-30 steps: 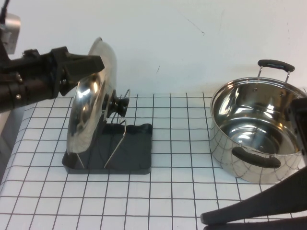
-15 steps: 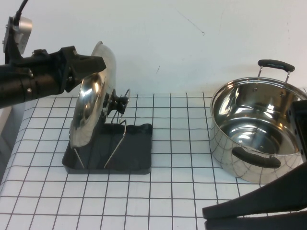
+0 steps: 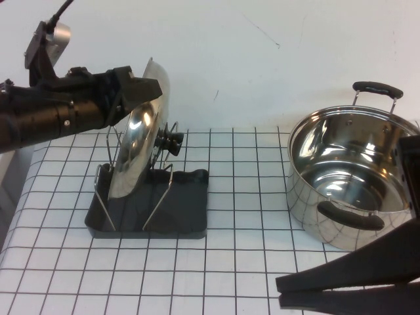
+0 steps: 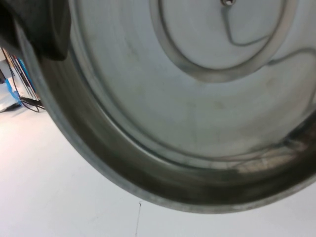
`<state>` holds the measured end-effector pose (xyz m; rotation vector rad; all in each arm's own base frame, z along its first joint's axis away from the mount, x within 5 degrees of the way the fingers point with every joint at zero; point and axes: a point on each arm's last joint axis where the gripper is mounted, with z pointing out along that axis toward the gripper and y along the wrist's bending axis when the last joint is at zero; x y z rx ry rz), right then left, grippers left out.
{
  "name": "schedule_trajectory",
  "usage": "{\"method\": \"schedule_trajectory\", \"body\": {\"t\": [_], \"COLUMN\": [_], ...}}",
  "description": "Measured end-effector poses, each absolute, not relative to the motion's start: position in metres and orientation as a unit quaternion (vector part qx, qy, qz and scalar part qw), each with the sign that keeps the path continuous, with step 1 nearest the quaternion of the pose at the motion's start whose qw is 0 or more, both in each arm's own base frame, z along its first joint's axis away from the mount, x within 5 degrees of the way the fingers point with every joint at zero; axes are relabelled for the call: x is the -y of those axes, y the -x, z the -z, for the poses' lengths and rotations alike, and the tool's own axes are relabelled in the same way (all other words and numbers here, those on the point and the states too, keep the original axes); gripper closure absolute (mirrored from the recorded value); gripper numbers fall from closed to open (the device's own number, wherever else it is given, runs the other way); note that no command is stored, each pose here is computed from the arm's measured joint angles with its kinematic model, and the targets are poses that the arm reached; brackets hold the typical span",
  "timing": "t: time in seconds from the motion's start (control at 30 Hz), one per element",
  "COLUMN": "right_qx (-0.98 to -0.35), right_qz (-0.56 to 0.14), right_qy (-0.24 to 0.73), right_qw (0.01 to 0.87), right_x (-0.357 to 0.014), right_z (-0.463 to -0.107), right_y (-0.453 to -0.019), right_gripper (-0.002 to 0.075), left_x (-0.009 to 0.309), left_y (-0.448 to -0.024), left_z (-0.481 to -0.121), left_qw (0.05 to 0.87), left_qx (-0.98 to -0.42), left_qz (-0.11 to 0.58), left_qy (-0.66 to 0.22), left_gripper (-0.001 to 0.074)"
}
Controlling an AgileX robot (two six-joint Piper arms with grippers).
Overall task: Put pot lid on rack
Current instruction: Place the pot lid on the pot rack
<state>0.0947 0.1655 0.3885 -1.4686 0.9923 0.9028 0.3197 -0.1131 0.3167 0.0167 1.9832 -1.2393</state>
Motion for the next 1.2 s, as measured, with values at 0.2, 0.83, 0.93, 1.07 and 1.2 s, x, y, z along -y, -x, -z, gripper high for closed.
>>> {"method": "schedule_trajectory", "body": {"t": [0.2, 0.83, 0.93, 1.07, 1.2], "right_qx": [-0.426, -0.435, -0.435, -0.435, -0.435], "right_qz": [-0.380, -0.376, -0.376, -0.376, -0.376], "right_qy": [0.619, 0.615, 0.615, 0.615, 0.615], "right_qw": [0.540, 0.540, 0.540, 0.540, 0.540], "right_x": [-0.166, -0.166, -0.166, -0.166, -0.166], "right_z": [-0.383, -0.379, -0.379, -0.379, -0.379], "right_y": [-0.095, -0.097, -0.097, -0.097, -0.097], "right_gripper": [0.0727, 0.0727, 0.0727, 0.0727, 0.0727], "left_x": [0.114, 0.119, 0.120, 0.121, 0.120], "left_y": [-0.326, -0.343, -0.343, -0.341, -0.341], "left_z": [-0.306, -0.276, -0.276, -0.276, -0.274], "left_qw": [0.378, 0.355, 0.354, 0.350, 0.350], "left_qx": [-0.787, -0.799, -0.797, -0.798, -0.806], "left_qz": [0.488, 0.485, 0.489, 0.491, 0.477], "left_qy": [0.002, -0.004, -0.008, -0.016, -0.030], "left_gripper": [0.0729, 0.0454, 0.0253, 0.0146, 0.0127]}}
